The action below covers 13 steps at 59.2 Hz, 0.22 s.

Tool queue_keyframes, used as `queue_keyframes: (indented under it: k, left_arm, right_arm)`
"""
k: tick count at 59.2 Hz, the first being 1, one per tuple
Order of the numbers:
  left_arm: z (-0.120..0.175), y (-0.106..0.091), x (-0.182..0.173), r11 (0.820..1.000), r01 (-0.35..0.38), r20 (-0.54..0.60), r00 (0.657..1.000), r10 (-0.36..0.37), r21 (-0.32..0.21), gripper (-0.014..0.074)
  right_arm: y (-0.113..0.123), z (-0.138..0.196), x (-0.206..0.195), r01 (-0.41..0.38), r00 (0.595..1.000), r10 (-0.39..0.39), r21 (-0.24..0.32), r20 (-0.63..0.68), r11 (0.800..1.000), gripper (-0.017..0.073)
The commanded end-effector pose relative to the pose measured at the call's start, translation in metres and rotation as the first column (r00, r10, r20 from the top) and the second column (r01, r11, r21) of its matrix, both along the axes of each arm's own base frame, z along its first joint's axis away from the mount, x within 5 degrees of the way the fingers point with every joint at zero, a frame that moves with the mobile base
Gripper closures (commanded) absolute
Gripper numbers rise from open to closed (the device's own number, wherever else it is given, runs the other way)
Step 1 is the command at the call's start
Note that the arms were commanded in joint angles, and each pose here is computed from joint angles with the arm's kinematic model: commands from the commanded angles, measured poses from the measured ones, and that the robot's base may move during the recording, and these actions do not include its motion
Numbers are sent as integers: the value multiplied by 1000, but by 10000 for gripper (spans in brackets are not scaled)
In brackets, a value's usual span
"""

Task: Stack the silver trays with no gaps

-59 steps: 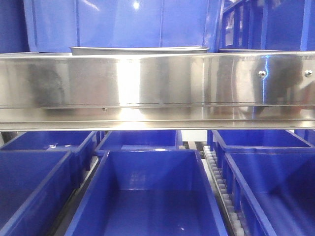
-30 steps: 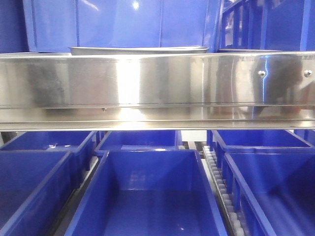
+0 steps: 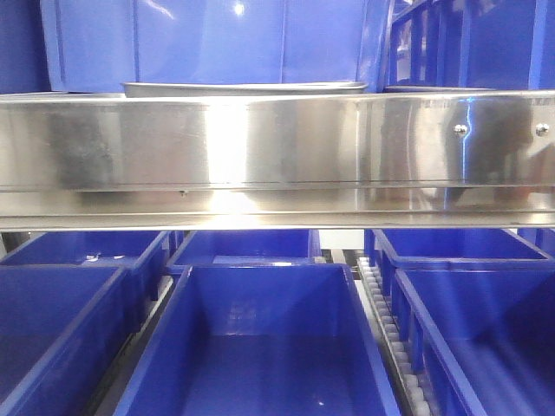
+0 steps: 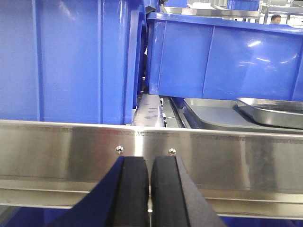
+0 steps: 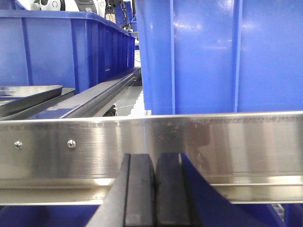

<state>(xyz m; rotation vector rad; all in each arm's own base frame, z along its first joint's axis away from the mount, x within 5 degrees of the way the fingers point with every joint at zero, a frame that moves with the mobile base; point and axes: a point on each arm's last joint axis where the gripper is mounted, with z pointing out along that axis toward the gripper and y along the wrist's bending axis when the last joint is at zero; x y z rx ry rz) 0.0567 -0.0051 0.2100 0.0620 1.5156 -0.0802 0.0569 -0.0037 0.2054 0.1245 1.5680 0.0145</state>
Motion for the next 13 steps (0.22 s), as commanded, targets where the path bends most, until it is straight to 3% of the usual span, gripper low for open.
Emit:
queue_keyframes:
  k: [1, 13]
  left_arm:
    - [2, 0, -1, 1000, 8, 18, 1000, -8, -7, 580]
    - [2, 0, -1, 1000, 8, 18, 1000, -8, -7, 580]
  right_arm:
    - [0, 3, -1, 3, 999, -3, -12, 37, 1000, 640]
    - [0, 3, -1, 3, 999, -3, -12, 37, 1000, 640]
